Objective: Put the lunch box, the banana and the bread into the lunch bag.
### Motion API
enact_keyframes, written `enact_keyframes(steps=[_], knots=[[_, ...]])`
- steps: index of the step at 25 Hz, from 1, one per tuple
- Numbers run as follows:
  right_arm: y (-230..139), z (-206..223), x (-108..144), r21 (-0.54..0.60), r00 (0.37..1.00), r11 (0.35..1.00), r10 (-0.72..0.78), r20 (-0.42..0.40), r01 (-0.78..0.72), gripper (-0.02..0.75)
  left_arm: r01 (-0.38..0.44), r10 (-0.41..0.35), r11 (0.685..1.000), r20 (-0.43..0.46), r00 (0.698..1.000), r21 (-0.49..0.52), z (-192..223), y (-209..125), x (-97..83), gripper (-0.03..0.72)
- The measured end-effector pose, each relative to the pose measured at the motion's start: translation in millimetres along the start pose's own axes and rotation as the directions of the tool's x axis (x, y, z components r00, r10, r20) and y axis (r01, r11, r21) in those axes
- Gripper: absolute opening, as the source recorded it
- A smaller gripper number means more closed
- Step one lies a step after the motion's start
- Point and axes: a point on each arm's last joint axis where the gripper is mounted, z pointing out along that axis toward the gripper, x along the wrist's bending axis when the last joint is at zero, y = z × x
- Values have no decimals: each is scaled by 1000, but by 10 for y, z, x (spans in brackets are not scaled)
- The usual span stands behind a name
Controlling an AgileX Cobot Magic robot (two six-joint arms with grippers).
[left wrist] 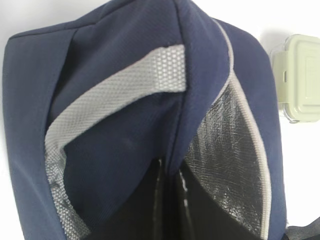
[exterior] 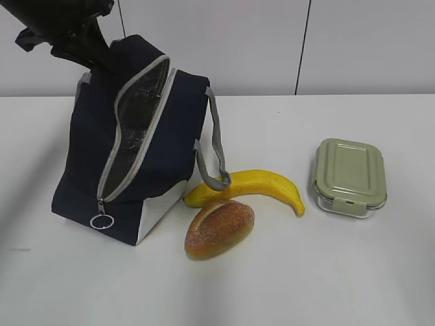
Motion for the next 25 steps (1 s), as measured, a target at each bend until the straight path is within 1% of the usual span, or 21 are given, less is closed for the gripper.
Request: enact_keyframes(steps=[4,7,10,19,21,25], knots=[[91,140,9,39,1000,999,15,-25,-14,421,2,-2,1000,2,1000,0,0,0,-2,-15],[151,264,2,81,999,996,30,-31,-27,421,2,-2,1000,2,1000,0,0,0,-2,-15],[223,426,-13,146,999,988,45,-31,-40,429,2,-2,1000,2,1000,0,0,0,-2,-15],[532,809,-40,275,998,960,55,-36,-44,430,5,-5,1000,9,1000,-1,0,1,-8,-15],[574,905,-33,299,997,954,56,-58,-36,430,4,-4,1000,6,1000,0,0,0,-5,-15],[683,1088,-50,334,994,942,71,-77,-41,430,0,0,1000,2,1000,0,0,0,-1,-15]])
